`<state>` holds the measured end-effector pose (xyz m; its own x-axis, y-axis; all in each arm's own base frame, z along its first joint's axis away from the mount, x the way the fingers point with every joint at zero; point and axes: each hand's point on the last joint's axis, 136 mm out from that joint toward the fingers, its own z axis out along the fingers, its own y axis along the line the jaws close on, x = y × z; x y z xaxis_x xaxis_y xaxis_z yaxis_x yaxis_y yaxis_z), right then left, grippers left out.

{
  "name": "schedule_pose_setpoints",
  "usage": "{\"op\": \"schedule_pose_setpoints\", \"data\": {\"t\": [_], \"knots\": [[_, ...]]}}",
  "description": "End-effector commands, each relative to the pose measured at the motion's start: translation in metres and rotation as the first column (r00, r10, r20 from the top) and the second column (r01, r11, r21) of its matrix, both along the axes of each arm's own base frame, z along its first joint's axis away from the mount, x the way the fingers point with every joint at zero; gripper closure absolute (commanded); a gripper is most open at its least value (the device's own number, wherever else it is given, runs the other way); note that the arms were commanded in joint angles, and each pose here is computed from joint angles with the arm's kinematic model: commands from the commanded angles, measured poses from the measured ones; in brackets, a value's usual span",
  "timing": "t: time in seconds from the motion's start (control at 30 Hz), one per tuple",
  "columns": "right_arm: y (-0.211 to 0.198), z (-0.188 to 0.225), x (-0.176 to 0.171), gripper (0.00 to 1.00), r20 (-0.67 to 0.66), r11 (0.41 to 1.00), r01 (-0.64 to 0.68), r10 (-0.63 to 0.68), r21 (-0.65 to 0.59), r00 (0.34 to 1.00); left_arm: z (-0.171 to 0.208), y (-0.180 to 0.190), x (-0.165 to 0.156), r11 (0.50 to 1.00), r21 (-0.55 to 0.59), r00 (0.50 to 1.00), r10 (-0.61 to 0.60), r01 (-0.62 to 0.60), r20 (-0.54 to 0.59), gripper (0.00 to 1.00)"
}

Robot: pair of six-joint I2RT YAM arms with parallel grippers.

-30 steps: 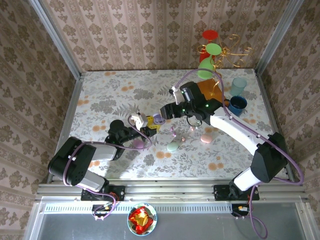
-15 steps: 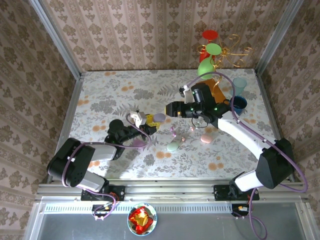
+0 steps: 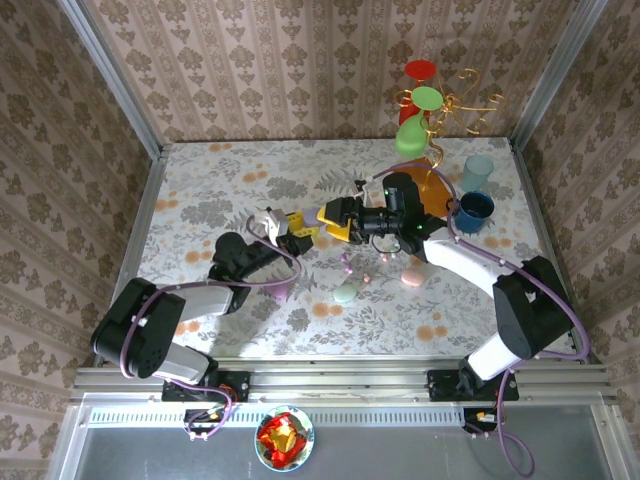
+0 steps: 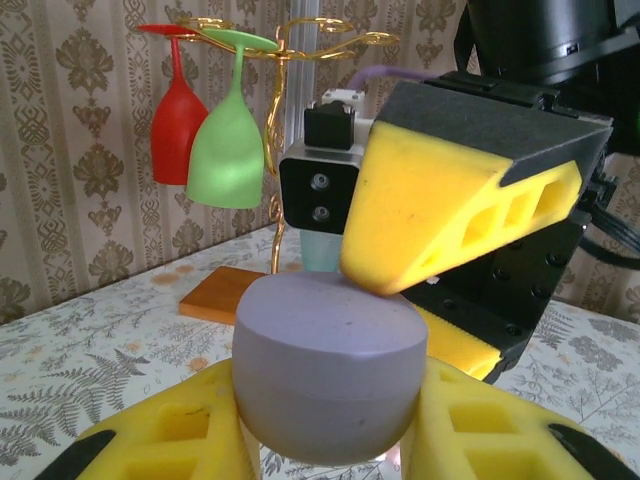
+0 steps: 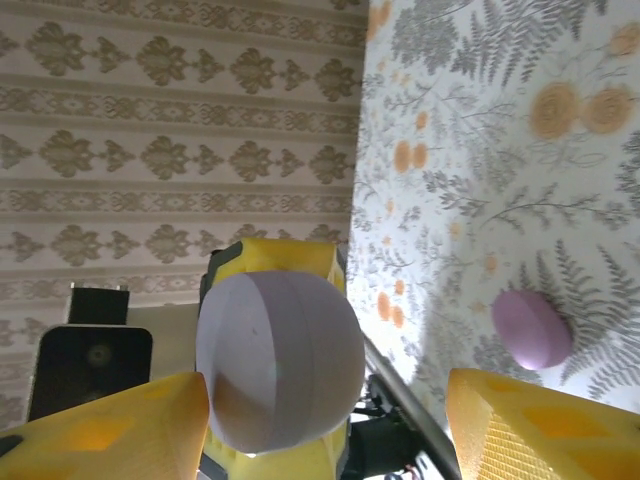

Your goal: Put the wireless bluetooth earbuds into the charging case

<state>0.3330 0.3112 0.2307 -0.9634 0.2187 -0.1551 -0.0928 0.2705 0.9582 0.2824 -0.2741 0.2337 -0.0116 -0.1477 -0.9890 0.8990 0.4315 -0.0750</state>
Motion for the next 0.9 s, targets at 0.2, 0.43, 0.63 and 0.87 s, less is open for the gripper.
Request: {"op": "schedule_pose_setpoints", "data": {"t": [0.2, 0.43, 0.63, 0.87], "knots": [[0.009, 0.013, 0.003, 0.55, -0.055, 0.986, -0.018, 0.028, 0.163, 0.998, 0.027, -0.001, -0.004, 0.999, -0.054, 0.998, -0.005, 0.008, 0.062, 0.91], [-0.001, 0.001, 0.011, 0.76, -0.08, 0.989, 0.037, -0.025, 0.145, 0.996, 0.024, 0.0, -0.009, 0.999, -0.041, 0.997, -0.012, 0.015, 0.074, 0.91], [-0.007, -0.003, 0.018, 0.84, -0.058, 0.989, 0.073, -0.066, 0.126, 0.996, 0.02, 0.001, -0.009, 0.999, -0.029, 0.997, -0.012, 0.014, 0.073, 0.68], [-0.049, -0.057, 0.045, 0.84, -0.075, 0.965, 0.256, -0.26, -0.052, 0.963, 0.003, 0.007, -0.011, 0.998, 0.069, 1.0, -0.007, 0.005, 0.03, 0.18]]}}
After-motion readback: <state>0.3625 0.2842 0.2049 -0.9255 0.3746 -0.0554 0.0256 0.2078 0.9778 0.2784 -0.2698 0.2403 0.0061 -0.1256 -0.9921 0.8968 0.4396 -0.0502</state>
